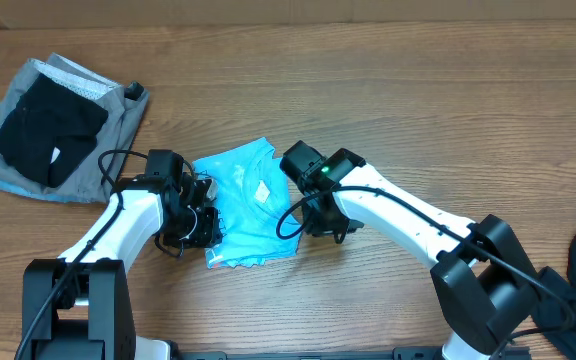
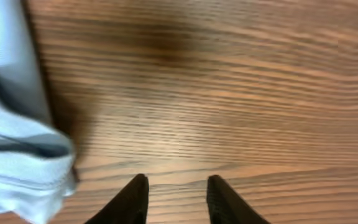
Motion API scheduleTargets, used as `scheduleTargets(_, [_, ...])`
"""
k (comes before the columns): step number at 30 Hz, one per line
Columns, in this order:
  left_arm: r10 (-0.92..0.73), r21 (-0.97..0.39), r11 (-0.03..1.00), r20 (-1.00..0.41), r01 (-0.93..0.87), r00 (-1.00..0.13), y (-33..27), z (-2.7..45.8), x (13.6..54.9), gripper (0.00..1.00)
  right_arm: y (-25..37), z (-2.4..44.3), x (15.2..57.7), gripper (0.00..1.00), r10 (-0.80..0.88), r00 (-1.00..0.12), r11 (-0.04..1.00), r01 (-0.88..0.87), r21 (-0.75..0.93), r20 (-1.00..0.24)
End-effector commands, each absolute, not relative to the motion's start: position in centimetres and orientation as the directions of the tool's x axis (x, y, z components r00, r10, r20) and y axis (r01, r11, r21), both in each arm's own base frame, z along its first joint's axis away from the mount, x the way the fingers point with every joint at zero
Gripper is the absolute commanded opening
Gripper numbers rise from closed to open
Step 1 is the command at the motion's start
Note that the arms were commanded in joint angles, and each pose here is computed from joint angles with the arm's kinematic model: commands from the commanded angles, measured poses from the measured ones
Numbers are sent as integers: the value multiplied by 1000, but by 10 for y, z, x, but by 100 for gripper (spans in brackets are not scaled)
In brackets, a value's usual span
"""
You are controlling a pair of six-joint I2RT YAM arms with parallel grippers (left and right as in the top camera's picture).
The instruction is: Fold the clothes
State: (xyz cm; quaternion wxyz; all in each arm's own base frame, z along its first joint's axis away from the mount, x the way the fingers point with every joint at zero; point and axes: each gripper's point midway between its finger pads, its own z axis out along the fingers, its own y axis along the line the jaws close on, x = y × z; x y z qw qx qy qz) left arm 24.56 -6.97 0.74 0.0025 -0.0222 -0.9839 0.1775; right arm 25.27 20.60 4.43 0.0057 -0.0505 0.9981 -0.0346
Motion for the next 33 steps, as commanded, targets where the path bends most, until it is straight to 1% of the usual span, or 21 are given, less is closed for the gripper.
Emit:
scheduleTargets(1, [39,-255,967,141,1,-989,-52,-20,210,19,198,52,260,36,-147,-988,983,-140,-119,-49])
scheduleTargets(3, [46,-263,965,146,6,-988,-54,-19,208,20,207,51,249,35,-152,-988,987,-152,-54,3])
scheduleTargets(4, [61,-282,959,148,17,-987,-56,-18,207,22,216,51,241,35,-165,-985,986,-165,6,39])
scheduleTargets(5, [83,-331,943,149,29,-985,-64,-14,205,24,230,52,230,36,-173,-980,982,-164,97,94])
scheduleTargets(6, [118,-423,905,132,52,-984,-80,-5,207,27,248,56,218,40,-165,-974,969,-132,207,153])
scheduleTargets(7, [134,-468,882,120,63,-984,-87,0,208,28,256,57,214,40,-143,-974,963,-96,251,177])
scheduleTargets(8, [161,-530,844,99,85,-982,-97,8,209,29,263,56,211,41,-112,-974,958,-53,282,198])
scheduleTargets(10, [208,-610,782,65,126,-976,-110,19,208,31,269,51,210,39,-58,-973,952,14,307,222])
scheduleTargets(12, [226,-620,773,66,138,-972,-111,21,204,31,275,47,206,36,-23,-968,940,63,335,248])
scheduleTargets(14, [232,-601,788,88,134,-969,-107,19,200,31,281,43,204,34,-23,-965,924,79,373,261])
scheduleTargets(19, [226,-601,787,76,136,-971,-107,19,204,31,272,29,205,32,56,-965,936,141,323,258])
scheduleTargets(23, [206,-598,791,63,128,-977,-104,18,209,31,268,23,201,31,101,-955,936,186,298,278])
scheduleTargets(25, [203,-598,792,63,126,-977,-104,18,209,31,264,18,204,30,120,-959,940,192,281,256])
scheduleTargets(29, [204,-591,796,65,127,-977,-102,18,209,30,261,15,214,21,150,-966,943,203,262,210])
scheduleTargets(32, [201,-573,810,74,123,-977,-99,16,209,30,258,14,218,20,156,-971,947,199,251,183])
scheduleTargets(33, [202,-570,812,75,124,-977,-99,15,209,30,257,13,220,22,160,-971,948,202,247,178])
